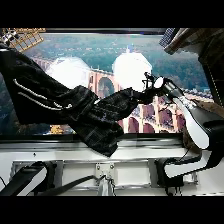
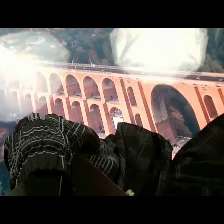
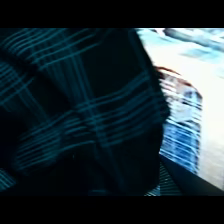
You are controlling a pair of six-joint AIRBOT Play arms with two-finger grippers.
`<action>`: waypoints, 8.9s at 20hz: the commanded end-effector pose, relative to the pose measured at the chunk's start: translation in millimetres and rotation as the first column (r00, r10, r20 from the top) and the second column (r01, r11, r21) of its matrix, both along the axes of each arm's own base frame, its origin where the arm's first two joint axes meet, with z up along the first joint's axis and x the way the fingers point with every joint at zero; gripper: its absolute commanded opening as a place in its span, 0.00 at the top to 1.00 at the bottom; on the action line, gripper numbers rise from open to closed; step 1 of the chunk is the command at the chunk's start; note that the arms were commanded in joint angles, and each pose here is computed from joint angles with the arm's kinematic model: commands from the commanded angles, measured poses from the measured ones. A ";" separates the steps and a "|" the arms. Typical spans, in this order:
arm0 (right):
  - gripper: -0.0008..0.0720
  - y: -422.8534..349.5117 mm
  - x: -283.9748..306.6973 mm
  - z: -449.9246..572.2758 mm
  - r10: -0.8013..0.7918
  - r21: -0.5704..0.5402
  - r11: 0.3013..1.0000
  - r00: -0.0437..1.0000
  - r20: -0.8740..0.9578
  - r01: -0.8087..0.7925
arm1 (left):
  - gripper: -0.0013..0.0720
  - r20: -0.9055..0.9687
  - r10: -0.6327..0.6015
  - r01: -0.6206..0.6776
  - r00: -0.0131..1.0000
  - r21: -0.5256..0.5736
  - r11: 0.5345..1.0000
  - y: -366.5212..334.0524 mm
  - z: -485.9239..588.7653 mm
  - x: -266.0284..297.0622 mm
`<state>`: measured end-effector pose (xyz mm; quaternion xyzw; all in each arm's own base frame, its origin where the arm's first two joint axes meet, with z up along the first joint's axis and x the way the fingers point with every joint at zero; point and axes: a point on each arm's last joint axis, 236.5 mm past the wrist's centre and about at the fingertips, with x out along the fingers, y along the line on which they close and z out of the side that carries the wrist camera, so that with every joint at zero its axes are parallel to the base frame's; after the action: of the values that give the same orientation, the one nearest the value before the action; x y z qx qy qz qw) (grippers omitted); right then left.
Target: Fold the clothes and pants, and hang the long-sleeved shirts on hangers.
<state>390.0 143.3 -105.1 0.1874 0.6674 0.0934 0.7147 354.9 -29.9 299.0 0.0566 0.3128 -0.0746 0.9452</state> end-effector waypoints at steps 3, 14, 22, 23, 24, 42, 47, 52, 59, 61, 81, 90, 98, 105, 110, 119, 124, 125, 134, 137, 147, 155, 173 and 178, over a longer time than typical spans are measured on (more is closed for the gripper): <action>0.97 23.3 -2.1 -7.2 0.005 0.021 1.000 1.000 -0.012 -0.005 | 0.97 0.048 -0.003 0.003 0.999 0.001 1.000 0.0 16.6 -14.8; 0.97 -127.4 65.5 350.5 -0.044 -0.122 0.968 0.628 0.777 0.218 | 0.97 0.553 0.025 -0.014 0.833 -0.024 1.000 7.4 158.5 -105.0; 0.97 -194.8 1.5 466.6 -0.067 -0.115 0.904 0.404 0.912 0.411 | 0.97 0.621 0.059 -0.085 0.782 0.012 0.996 25.0 177.5 -119.3; 0.97 -196.4 -1.4 467.8 -0.060 -0.125 0.900 0.404 0.913 0.417 | 0.97 0.584 0.068 -0.106 0.809 0.030 0.994 29.9 166.2 -110.9; 0.97 -196.1 -2.4 467.3 -0.060 -0.127 0.901 0.407 0.912 0.416 | 0.97 0.541 0.080 -0.128 0.837 0.053 0.990 35.7 153.1 -100.6; 0.38 -141.0 -14.6 179.6 0.009 -0.219 0.975 0.987 0.158 0.026 | 0.97 -0.136 0.131 -0.115 0.982 0.118 0.986 34.9 -121.3 112.1; 0.38 -51.7 -70.2 103.1 0.203 -0.096 0.974 0.979 -0.013 -0.204 | 0.97 -0.103 0.129 -0.117 0.986 0.115 0.986 34.8 -116.6 118.8; 0.37 21.3 -92.2 58.7 0.256 -0.012 0.966 0.967 -0.004 -0.256 | 0.97 -0.103 0.129 -0.117 0.986 0.115 0.987 34.7 -116.7 118.8; 0.25 52.0 -123.8 17.5 0.292 -0.025 0.955 0.952 -0.093 -0.295 | 0.97 -0.107 0.129 -0.117 0.986 0.114 0.987 34.8 -116.1 116.7; 0.25 58.9 -124.1 11.5 0.297 -0.028 0.953 0.951 -0.091 -0.301 | 0.97 -0.105 0.129 -0.117 0.986 0.114 0.987 34.8 -115.0 116.3; 0.97 -179.7 -40.1 233.5 0.011 -0.394 0.865 0.773 0.634 0.310 | 0.97 0.208 0.250 -0.280 0.946 0.128 0.951 75.4 45.9 -43.4; 0.97 -256.4 -56.8 330.1 -0.042 -0.381 0.754 0.618 0.785 0.536 | 0.97 0.215 0.319 -0.358 0.923 0.183 0.916 99.4 52.8 -77.3; 0.97 -241.3 -102.1 338.8 -0.028 -0.391 0.763 0.630 0.776 0.515 | 0.97 0.184 0.324 -0.362 0.928 0.243 0.900 106.1 36.2 -37.1; 0.97 -211.7 -108.6 242.0 -0.115 -0.334 0.849 0.760 0.640 0.410 | 0.97 -0.036 0.265 -0.242 0.964 0.305 0.921 89.2 -74.4 81.2; 0.97 -182.5 -98.6 194.3 -0.122 -0.256 0.916 0.823 0.555 0.309 | 0.02 -0.181 0.303 -0.272 0.936 0.176 0.946 71.1 -192.6 162.0; 0.05 -149.4 -91.0 170.0 -0.046 -0.248 0.950 0.875 0.482 0.187 | 0.44 -0.422 0.541 -0.499 0.728 0.215 0.839 145.0 -213.6 77.5; 0.14 -151.9 -79.1 178.3 -0.054 -0.240 0.947 0.844 0.534 0.213 | 0.44 -0.560 0.536 -0.569 0.632 0.134 0.811 145.2 -251.3 -4.6; 0.14 -151.7 -79.0 178.4 -0.054 -0.240 0.947 0.843 0.534 0.213 | 0.44 -0.579 0.534 -0.569 0.616 0.142 0.810 143.9 -265.5 -16.7; 0.14 -149.6 -87.0 172.6 -0.050 -0.243 0.950 0.865 0.499 0.195 | 0.25 -0.588 0.483 -0.418 0.649 0.256 0.872 162.0 -333.1 -3.8; 0.14 -148.6 -89.4 171.0 -0.051 -0.242 0.951 0.871 0.488 0.191 | 0.19 -0.644 0.461 -0.409 0.610 0.242 0.880 154.8 -358.9 -4.9; 0.14 -132.7 -87.6 174.3 -0.088 -0.162 0.968 0.867 0.490 0.190 | 0.20 -0.707 0.395 -0.293 0.587 0.269 0.917 130.1 -399.7 -0.4; 0.14 -133.0 -87.3 174.5 -0.087 -0.164 0.968 0.867 0.492 0.190 | 0.35 -0.675 0.434 -0.278 0.596 0.334 0.901 146.7 -397.9 2.0; 0.20 -134.2 -86.6 174.7 -0.084 -0.169 0.967 0.865 0.495 0.191 | 0.97 -0.647 0.448 -0.320 0.617 0.314 0.894 146.6 -359.9 25.1; 0.20 -140.3 -86.2 174.0 -0.066 -0.200 0.961 0.864 0.500 0.190 | 0.97 -0.580 0.538 -0.336 0.612 0.424 0.841 174.8 -300.7 3.7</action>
<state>303.5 6.9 69.6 0.1228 0.4579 0.0120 0.8804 372.9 127.1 -33.9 0.0497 0.6510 0.1581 0.7408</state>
